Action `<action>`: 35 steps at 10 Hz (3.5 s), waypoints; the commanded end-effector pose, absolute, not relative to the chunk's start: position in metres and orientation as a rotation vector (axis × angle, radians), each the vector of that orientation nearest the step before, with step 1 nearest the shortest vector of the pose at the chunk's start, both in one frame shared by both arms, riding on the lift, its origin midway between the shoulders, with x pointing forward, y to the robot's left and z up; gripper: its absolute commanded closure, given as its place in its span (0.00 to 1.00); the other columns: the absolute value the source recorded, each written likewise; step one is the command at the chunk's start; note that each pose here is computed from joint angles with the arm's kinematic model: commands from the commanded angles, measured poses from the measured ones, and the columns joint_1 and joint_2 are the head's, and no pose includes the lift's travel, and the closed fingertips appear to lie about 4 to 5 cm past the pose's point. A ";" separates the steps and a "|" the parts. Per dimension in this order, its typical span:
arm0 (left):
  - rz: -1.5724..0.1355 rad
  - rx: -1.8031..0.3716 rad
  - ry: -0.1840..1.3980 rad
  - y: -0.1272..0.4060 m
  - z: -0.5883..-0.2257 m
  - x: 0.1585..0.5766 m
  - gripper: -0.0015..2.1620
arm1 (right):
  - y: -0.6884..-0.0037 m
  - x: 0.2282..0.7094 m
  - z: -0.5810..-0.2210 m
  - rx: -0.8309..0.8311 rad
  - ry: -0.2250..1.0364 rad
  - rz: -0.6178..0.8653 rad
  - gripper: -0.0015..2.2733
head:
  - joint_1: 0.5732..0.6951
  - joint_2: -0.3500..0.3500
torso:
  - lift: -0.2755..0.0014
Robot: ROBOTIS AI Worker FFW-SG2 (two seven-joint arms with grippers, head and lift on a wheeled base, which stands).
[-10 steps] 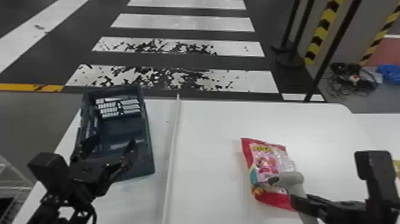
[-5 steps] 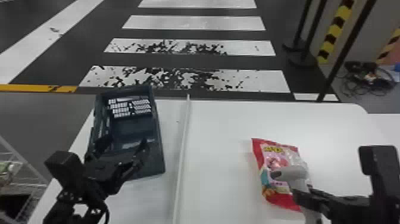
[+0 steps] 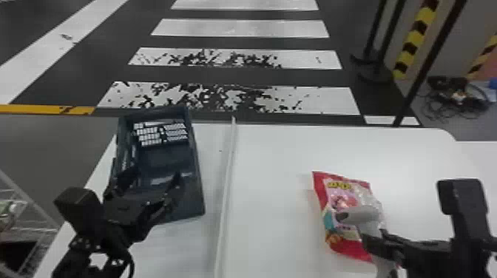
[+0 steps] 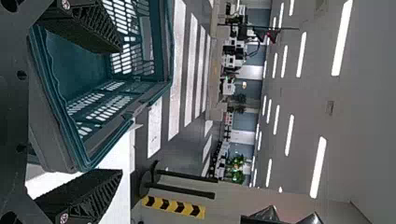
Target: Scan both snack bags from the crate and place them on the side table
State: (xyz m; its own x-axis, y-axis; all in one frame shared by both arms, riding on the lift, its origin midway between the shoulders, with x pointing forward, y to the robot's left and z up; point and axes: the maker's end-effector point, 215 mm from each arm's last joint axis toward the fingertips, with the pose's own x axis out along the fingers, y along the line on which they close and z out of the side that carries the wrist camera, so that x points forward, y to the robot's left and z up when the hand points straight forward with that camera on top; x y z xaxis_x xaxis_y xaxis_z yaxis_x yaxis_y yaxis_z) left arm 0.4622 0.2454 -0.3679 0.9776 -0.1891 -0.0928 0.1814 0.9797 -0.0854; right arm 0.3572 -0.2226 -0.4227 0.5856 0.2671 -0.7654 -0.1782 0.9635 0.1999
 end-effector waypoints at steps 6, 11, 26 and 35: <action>-0.184 -0.083 0.103 0.247 -0.370 0.464 0.04 | -0.225 0.359 -0.435 0.086 0.935 0.247 0.99 | 1.00 0.55 | 0.65; -0.183 -0.083 0.107 0.247 -0.372 0.463 0.04 | -0.238 0.368 -0.427 0.082 0.906 0.220 0.99 | 1.00 0.54 | 0.65; -0.178 -0.082 0.119 0.248 -0.379 0.461 0.04 | -0.459 0.468 -0.462 -0.114 0.679 -0.100 0.99 | 1.00 0.17 | 0.65; -0.184 -0.086 0.125 0.246 -0.382 0.462 0.04 | -0.495 0.470 -0.504 -0.120 0.700 -0.133 0.99 | 1.00 0.09 | 0.65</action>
State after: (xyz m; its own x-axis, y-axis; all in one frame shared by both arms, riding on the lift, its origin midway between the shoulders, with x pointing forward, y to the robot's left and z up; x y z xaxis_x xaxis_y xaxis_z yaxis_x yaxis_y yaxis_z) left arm 0.4621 0.2462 -0.3811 0.9758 -0.1863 -0.1143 0.1759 0.9798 -0.0956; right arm 0.4694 -0.4934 -0.5033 0.7566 -0.1614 -0.6337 0.0819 0.9848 -0.1531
